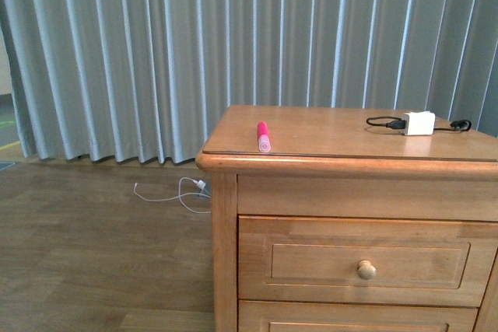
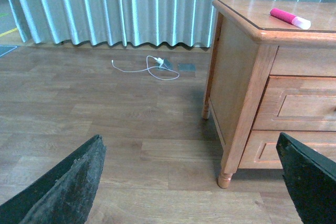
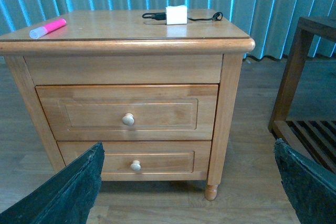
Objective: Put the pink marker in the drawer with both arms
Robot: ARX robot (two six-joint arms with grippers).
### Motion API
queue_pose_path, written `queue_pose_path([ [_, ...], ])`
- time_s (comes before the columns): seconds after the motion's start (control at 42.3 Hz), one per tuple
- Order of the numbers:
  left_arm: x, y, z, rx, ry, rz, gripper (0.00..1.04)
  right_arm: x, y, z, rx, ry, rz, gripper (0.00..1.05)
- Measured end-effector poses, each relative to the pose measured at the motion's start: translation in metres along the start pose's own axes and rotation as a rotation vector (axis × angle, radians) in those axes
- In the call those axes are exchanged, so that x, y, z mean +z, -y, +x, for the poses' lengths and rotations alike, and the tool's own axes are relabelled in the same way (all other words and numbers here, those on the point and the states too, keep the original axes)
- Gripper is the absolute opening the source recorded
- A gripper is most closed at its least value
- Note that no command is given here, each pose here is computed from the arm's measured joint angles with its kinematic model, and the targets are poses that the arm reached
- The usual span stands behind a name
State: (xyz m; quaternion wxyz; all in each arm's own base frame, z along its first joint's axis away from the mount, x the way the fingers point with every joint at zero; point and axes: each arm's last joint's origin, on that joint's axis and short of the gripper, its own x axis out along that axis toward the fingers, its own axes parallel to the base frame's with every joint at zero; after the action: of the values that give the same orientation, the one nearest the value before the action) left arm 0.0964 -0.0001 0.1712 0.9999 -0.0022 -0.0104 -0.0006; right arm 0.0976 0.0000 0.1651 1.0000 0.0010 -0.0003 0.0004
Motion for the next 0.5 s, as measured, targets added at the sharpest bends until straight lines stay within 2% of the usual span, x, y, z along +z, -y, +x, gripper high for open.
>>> queue_pose_path([
  [0.496, 0.0000, 0.0000, 0.0000, 0.000, 0.000, 0.000, 0.99, 0.0000, 0.0000, 0.0000, 0.000, 0.000, 0.000, 0.96],
])
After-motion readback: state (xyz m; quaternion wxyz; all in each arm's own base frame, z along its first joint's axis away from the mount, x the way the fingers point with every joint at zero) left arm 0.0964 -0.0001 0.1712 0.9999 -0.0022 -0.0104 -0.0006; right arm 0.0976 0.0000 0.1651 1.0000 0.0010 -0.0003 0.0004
